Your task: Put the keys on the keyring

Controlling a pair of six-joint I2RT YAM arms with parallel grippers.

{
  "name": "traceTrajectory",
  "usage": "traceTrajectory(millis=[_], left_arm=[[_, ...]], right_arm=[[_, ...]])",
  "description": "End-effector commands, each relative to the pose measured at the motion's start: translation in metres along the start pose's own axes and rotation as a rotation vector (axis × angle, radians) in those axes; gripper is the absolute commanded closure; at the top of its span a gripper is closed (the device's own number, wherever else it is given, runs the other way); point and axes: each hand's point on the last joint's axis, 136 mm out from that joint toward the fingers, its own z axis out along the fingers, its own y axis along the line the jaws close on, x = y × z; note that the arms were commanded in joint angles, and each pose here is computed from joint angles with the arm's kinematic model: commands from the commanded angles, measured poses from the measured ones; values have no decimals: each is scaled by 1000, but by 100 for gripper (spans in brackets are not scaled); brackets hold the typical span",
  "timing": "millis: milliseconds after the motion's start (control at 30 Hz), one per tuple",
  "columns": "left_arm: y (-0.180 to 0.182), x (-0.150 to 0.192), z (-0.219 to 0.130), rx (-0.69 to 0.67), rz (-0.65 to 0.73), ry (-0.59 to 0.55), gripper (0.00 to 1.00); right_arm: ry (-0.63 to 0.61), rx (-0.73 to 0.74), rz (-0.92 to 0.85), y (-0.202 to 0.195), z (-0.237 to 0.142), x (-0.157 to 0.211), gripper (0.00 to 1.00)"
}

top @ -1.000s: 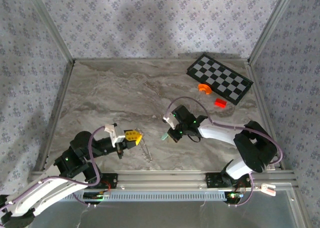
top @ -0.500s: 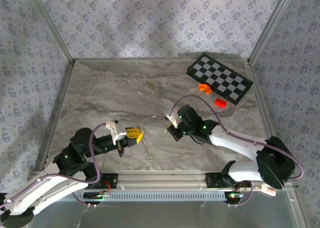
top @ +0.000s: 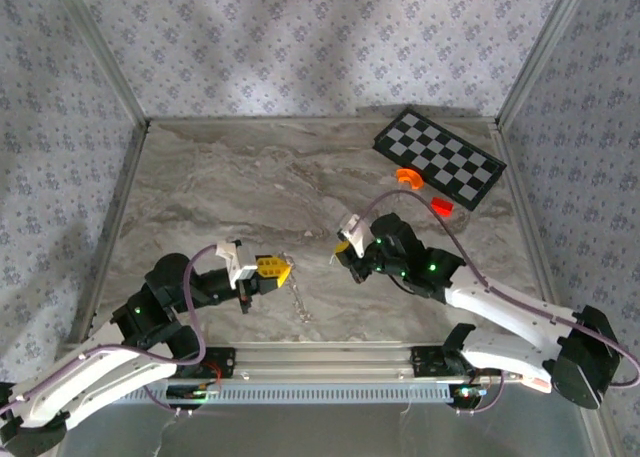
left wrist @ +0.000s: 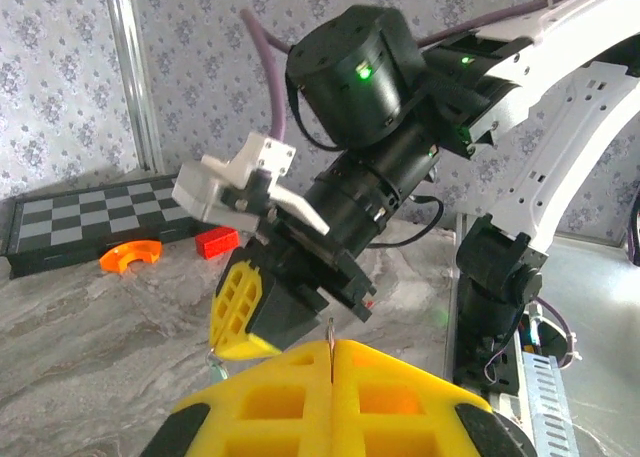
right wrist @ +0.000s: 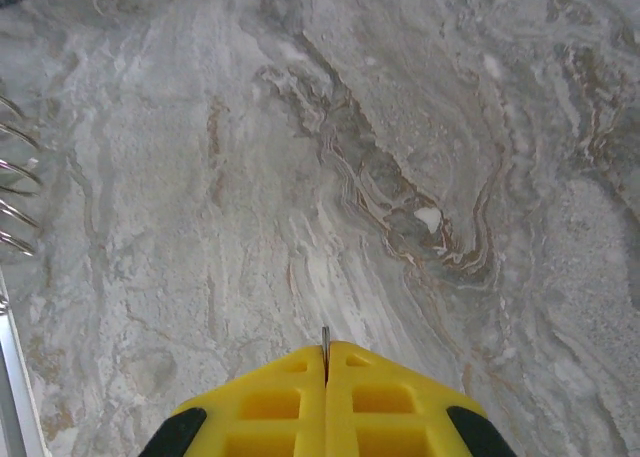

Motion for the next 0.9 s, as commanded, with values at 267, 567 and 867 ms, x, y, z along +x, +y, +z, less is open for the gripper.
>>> traceTrajectory(millis=[267,567,867], left_arm=[[-4,-17,1,27,23,-55,100],[-1,-16,2,11,60,-33,100],[2,-21,6,-2,89,-31,100]], right_arm=[[-42,-18,-7,8,-17,-4,100],[-148,-133,-81,31,-36,-34,100],[-199,-262,-147,46,-49,-47,100]])
